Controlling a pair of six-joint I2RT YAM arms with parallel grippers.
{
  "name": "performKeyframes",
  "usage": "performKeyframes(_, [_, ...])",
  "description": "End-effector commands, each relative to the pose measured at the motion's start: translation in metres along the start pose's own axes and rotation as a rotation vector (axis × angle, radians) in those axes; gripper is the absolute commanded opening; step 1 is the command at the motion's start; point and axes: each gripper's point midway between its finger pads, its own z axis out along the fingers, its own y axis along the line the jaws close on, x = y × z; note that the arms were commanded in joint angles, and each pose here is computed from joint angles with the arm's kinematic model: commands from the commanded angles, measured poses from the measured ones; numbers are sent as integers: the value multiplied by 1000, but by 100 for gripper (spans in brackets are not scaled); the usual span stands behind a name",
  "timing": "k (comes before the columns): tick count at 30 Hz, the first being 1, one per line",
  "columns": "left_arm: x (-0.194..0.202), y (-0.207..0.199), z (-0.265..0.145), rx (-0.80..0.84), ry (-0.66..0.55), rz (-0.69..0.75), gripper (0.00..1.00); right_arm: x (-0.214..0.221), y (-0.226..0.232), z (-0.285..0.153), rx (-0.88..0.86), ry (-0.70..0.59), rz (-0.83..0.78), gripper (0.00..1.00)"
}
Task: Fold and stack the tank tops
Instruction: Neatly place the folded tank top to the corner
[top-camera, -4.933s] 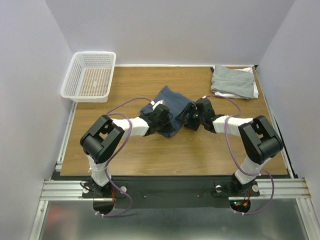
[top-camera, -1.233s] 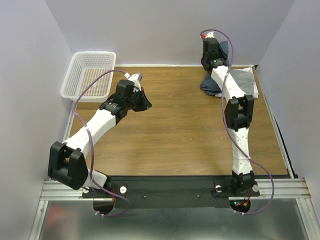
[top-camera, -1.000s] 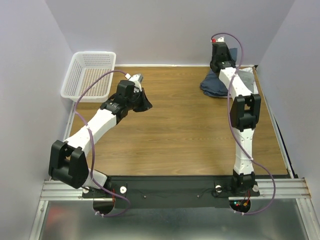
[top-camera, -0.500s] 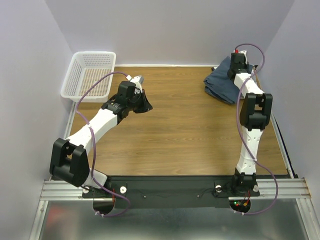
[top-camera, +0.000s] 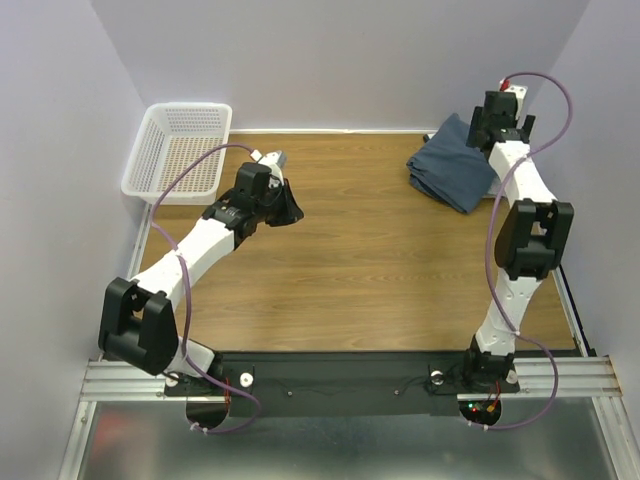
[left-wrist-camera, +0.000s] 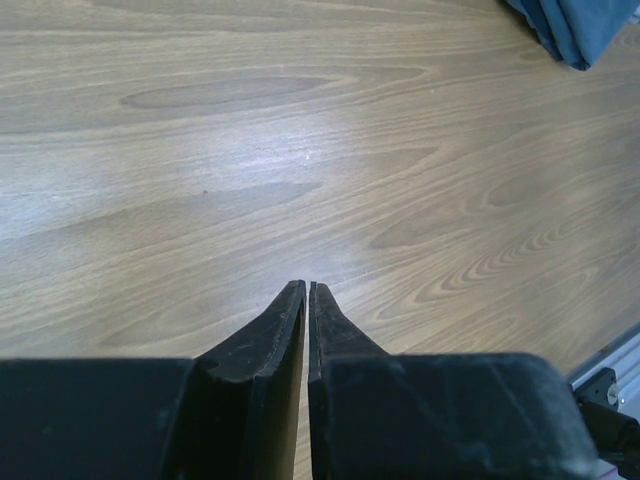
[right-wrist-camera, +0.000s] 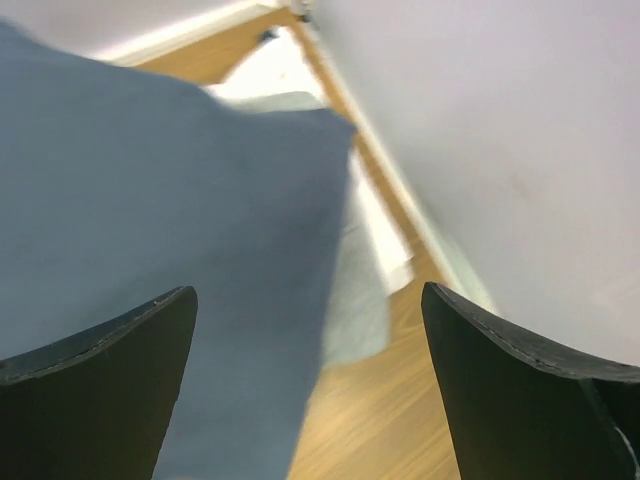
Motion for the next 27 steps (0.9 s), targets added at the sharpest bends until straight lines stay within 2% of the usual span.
performKeyframes(1, [-33, -11, -26, 7, -119, 34, 19, -19, 30, -61, -298, 2, 237, 100])
performKeyframes(2, [-36, -9, -29, -6, -135, 34, 20, -24, 31, -77, -350, -5, 261, 100])
performKeyframes(3, [-39, -10, -32, -10, -146, 35, 20, -5, 39, -81, -390, 44, 268, 100])
performKeyframes(5, [-41, -10, -38, -18, -165, 34, 20, 6, 61, -105, -502, 75, 287, 100])
performKeyframes(6, [-42, -5, -48, -43, -201, 13, 20, 24, 73, -157, -538, 40, 263, 100])
performKeyframes(8, [-39, -1, -52, -56, -212, 7, 21, 48, 89, -173, -568, 64, 233, 100])
performKeyframes(10, [-39, -1, -58, -54, -240, -9, 21, 52, 107, -222, -686, 35, 249, 100])
performKeyframes(11, [-32, 4, -58, -68, -235, -19, 21, 82, 111, -228, -707, 79, 230, 100])
performKeyframes(13, [-31, 4, -63, -64, -252, -32, 21, 84, 122, -277, -828, 29, 251, 100])
performKeyframes(14, [-26, 9, -62, -81, -252, -38, 21, 111, 122, -282, -838, 62, 235, 100])
performKeyframes(16, [-22, 11, -66, -84, -265, -45, 21, 115, 117, -308, -904, 41, 258, 100])
performKeyframes(18, [-21, 13, -68, -95, -276, -52, 21, 131, 109, -309, -903, 58, 256, 100])
performKeyframes(27, [-15, 17, -76, -112, -309, -62, 21, 122, 76, -324, -890, -26, 301, 100])
